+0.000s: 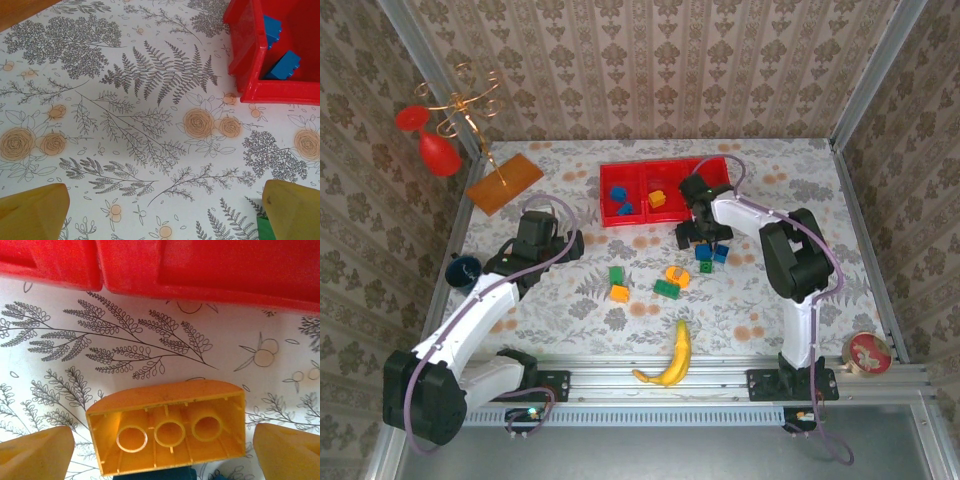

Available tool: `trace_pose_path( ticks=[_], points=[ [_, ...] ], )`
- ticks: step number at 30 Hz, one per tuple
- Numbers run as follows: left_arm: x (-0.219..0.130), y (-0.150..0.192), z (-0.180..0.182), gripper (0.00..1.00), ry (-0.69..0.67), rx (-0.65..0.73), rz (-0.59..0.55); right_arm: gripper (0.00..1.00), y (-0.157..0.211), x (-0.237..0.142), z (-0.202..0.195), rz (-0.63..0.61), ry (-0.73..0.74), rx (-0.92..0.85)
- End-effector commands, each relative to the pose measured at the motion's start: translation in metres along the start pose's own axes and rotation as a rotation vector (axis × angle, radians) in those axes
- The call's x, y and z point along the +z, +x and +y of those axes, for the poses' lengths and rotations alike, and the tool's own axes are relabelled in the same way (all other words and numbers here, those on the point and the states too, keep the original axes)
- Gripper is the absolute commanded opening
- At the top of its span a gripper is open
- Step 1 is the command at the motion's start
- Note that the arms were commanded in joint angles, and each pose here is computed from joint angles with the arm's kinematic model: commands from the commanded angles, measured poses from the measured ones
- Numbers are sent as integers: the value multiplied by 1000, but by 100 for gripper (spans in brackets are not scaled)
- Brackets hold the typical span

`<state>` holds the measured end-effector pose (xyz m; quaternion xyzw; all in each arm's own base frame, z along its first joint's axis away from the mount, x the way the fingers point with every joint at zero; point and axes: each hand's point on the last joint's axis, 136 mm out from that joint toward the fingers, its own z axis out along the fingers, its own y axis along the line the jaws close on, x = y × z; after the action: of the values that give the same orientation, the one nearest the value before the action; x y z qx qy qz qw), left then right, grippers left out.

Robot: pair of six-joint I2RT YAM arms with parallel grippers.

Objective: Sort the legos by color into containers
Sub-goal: Pick up the lego from the center of the table.

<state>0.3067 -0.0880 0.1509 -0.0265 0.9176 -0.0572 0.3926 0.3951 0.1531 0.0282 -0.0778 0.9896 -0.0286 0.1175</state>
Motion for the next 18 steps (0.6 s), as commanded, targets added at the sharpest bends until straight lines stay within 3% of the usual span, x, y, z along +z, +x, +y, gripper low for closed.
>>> trace_pose_path(
  ticks=[1, 18],
  points=[
    [4, 8, 5, 100, -6, -24, 25, 92, -9, 2, 4, -9, -17, -25],
    [5, 11, 6, 100, 0, -35, 34, 82, -12, 14, 19, 6, -64, -19]
  ],
)
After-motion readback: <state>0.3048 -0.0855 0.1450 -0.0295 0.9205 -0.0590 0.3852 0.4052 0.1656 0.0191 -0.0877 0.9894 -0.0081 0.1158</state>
